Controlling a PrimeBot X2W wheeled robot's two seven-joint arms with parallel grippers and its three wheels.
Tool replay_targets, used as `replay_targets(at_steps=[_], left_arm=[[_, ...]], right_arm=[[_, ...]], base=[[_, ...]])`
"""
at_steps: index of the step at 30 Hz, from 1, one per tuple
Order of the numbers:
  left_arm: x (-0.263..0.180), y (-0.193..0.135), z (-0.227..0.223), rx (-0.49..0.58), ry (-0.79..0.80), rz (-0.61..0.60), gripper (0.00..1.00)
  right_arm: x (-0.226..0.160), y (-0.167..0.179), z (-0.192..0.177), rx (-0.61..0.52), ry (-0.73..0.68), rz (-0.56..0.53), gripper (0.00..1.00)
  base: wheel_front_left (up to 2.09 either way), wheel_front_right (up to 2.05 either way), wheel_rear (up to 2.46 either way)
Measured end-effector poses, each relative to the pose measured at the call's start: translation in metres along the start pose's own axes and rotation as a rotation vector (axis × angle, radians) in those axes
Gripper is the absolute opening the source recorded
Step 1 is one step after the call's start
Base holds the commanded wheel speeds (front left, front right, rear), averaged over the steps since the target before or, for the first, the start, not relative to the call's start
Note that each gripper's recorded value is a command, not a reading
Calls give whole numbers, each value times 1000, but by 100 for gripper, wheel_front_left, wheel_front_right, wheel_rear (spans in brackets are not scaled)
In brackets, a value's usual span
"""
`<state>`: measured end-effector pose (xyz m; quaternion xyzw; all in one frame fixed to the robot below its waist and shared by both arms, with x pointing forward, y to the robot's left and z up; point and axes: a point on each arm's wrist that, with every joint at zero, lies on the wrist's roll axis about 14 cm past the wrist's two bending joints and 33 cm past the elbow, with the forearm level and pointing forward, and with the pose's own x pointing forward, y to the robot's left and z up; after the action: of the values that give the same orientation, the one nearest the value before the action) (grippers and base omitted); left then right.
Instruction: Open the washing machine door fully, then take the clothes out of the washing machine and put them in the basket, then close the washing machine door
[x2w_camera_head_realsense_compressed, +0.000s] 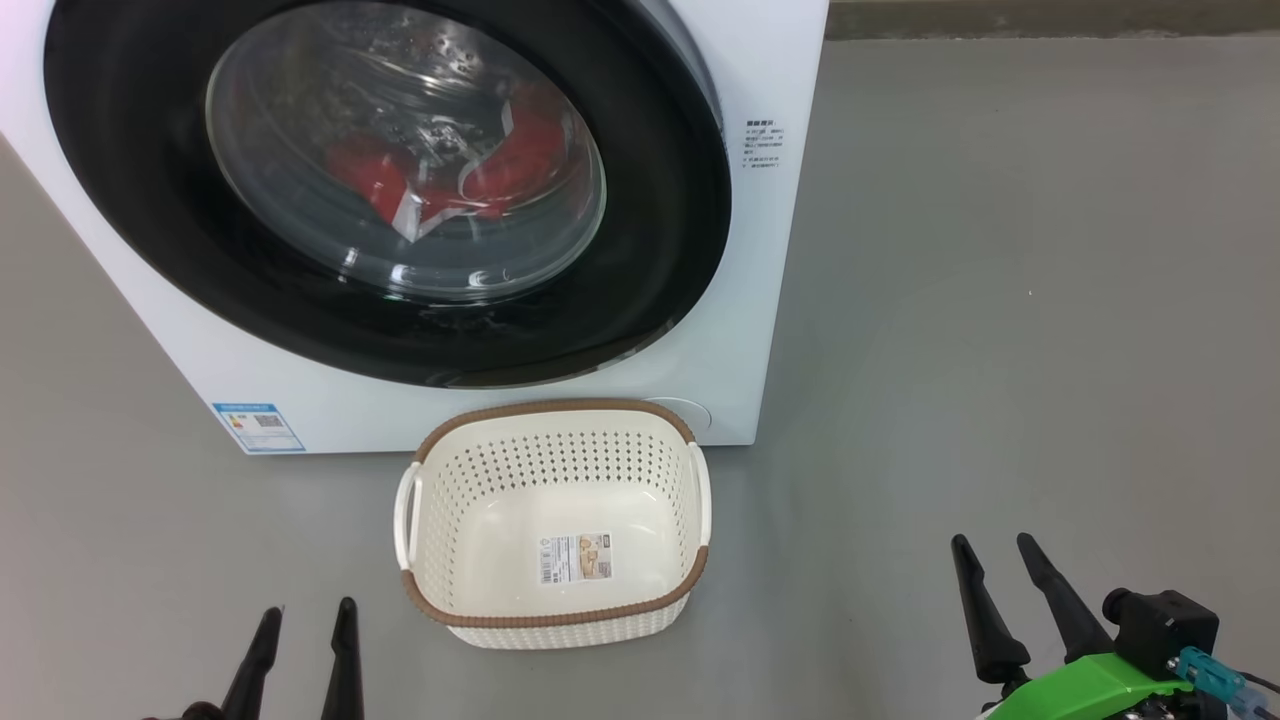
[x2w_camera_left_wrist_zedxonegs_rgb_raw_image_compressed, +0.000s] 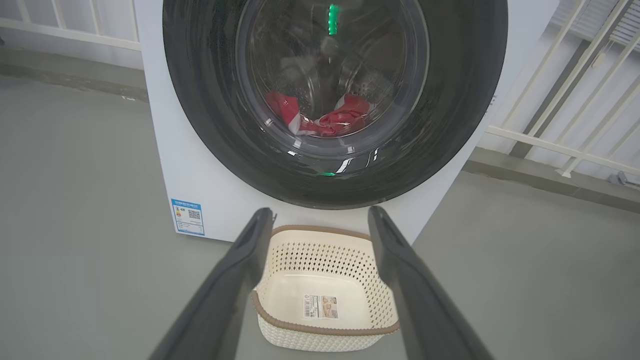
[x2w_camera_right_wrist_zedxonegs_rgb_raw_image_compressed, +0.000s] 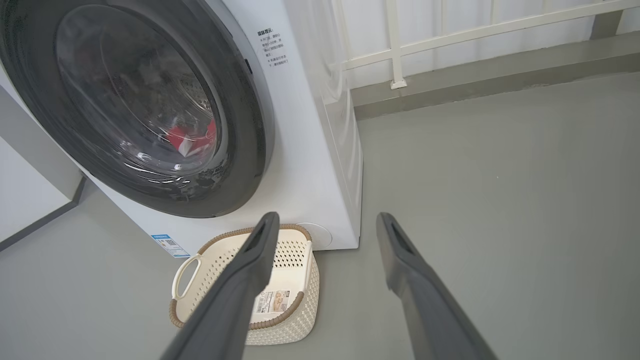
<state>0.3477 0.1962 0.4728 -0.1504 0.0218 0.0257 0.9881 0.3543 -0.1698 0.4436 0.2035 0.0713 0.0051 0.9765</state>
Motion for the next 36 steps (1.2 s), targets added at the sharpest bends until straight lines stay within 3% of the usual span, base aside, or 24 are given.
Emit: replay_targets(at_steps=[20, 36], left_arm=[[1, -4, -6, 188, -1, -52, 100], [-2, 0, -8, 186, 8, -46, 100]], right_arm=[[-3, -6, -1, -198, -13, 7, 100], [-4, 7, 6, -169, -44, 46, 100]], base=[[0, 0, 0], [0, 0, 0]])
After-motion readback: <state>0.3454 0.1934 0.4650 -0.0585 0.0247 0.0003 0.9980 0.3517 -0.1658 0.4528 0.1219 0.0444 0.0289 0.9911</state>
